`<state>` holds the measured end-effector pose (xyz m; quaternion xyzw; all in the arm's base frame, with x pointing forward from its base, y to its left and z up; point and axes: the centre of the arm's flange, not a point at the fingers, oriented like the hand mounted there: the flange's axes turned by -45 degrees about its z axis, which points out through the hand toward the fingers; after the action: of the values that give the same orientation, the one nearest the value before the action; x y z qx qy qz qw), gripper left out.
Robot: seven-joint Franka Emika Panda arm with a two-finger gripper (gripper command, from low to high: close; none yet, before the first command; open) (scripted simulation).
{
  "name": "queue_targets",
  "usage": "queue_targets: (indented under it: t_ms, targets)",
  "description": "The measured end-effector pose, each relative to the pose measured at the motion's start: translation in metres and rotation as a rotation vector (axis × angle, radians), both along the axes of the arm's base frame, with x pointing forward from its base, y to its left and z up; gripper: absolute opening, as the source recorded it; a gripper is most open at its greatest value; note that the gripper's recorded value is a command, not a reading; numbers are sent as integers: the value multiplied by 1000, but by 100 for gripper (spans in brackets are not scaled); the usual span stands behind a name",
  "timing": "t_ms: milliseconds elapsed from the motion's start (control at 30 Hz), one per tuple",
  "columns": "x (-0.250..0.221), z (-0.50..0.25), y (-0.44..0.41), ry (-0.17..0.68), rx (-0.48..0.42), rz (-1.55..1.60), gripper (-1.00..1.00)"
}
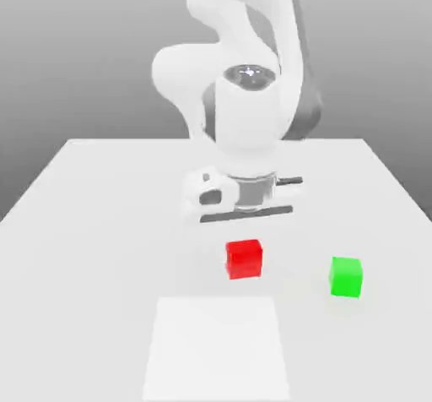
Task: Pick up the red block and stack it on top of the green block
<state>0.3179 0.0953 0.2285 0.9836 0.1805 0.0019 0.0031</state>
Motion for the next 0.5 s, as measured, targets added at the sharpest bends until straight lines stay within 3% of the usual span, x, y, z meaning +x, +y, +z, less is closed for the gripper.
queue_targets:
  t_ms: [267, 467, 500]
  targets:
    - [-53, 14, 132, 5, 4, 364, -100]
    - [-59, -34, 142, 5, 3, 394, -100]
    - [-59, -43, 142, 5, 3, 394, 100]
